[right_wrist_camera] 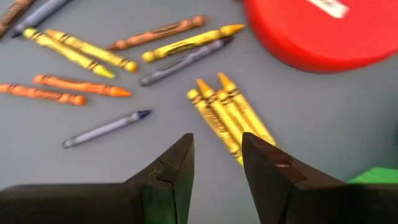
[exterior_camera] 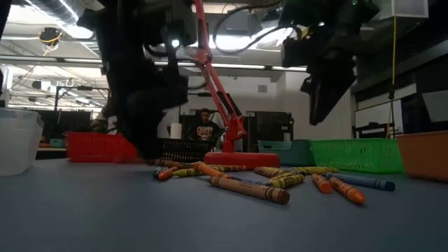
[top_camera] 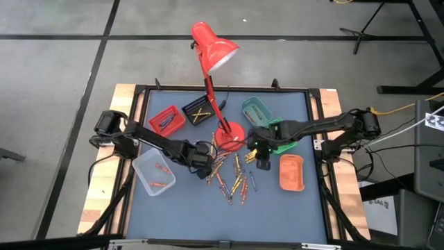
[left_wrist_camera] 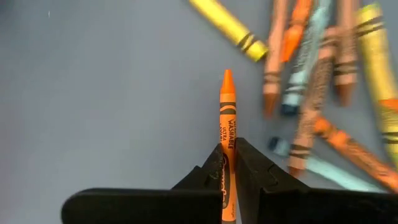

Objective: Sort crayons
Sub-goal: Put the orange crayon into the bottom left transparent bin

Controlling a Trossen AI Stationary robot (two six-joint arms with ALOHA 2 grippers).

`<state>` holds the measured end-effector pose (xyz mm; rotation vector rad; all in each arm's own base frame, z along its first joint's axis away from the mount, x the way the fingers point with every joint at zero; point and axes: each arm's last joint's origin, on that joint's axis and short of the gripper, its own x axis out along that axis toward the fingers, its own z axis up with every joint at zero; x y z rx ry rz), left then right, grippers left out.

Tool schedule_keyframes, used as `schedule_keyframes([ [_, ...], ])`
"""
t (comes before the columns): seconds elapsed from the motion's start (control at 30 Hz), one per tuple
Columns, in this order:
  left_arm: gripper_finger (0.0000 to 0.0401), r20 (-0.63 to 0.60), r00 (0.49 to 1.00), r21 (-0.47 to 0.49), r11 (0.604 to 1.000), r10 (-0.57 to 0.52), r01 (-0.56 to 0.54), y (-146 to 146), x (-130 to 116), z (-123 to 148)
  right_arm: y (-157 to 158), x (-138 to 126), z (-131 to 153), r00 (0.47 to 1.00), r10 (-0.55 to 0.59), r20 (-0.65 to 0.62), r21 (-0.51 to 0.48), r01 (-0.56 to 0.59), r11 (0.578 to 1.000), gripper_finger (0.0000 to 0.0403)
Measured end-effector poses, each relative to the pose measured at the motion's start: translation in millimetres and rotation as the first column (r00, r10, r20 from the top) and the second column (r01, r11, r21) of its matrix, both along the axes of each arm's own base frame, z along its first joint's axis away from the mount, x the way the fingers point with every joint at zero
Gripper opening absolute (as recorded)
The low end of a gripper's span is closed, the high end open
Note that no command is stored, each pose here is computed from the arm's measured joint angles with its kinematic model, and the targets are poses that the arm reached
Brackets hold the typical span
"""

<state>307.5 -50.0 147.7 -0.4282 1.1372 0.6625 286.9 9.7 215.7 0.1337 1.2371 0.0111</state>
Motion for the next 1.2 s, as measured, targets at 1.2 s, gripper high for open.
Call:
schedule_keyframes([
  [1.2, 0.0008, -0.374, 0.906, -0.244, 0.964, -0.196, 0.108, -62.7, -129.3, 86.6, 34.3, 10.7, -24.9, 0.99, 0.135, -0.046, -0.125, -0.14, 0.982, 0.0134],
])
